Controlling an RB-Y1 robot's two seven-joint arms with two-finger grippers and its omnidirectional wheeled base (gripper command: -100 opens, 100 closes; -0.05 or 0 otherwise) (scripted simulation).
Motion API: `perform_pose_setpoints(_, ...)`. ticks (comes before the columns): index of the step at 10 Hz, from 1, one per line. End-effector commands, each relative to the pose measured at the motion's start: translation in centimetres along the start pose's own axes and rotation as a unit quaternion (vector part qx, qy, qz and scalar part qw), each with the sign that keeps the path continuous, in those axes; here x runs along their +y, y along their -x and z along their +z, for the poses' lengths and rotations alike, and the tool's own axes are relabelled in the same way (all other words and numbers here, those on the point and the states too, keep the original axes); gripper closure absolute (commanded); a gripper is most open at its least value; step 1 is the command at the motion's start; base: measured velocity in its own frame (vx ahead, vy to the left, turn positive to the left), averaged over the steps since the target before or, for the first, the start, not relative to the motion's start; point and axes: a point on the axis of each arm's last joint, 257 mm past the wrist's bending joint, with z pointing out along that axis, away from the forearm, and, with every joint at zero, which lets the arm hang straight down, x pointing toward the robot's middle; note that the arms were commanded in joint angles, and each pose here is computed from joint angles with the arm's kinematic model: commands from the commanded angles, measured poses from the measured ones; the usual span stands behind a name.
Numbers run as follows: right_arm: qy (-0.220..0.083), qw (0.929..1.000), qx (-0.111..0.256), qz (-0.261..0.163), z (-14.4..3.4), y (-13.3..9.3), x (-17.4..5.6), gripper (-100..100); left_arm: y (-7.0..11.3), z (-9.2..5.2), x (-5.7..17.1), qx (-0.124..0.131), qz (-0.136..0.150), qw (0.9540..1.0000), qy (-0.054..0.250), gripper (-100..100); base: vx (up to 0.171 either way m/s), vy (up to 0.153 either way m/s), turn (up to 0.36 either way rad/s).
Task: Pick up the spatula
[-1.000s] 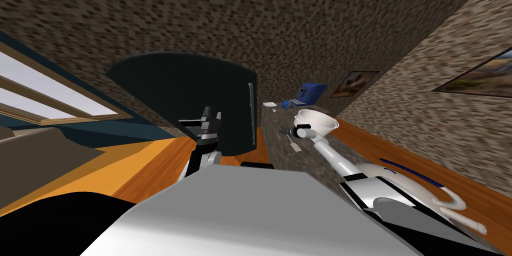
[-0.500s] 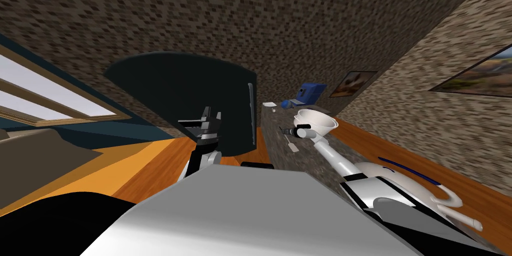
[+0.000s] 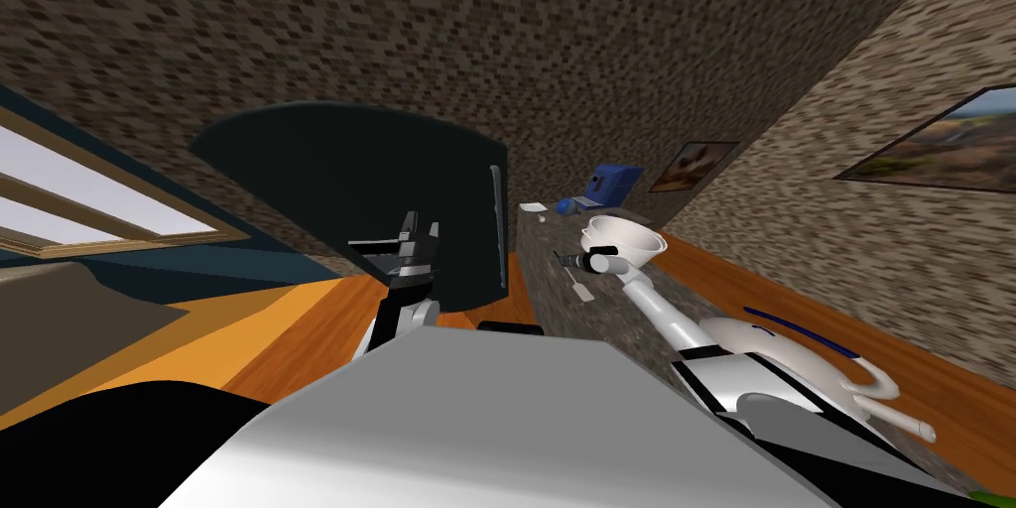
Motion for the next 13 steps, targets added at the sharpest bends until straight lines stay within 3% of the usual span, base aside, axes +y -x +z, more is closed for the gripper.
perform_pose_setpoints(1, -0.006, 0.9999, -0.003, -0.009, -0.3, 0.1, -0.2, 100, 0.0, 0.0, 0.0, 0.0, 0.0, 1.0, 0.0, 0, 0.025, 0.025, -0.082)
perform_pose_setpoints(13, -0.032, 0.9987, -0.007, -0.04, -2.8, 1.1, 0.1, 100, 0.0, 0.0, 0.0, 0.0, 0.0, 1.0, 0.0, 0, 0.029, 0.029, -0.095)
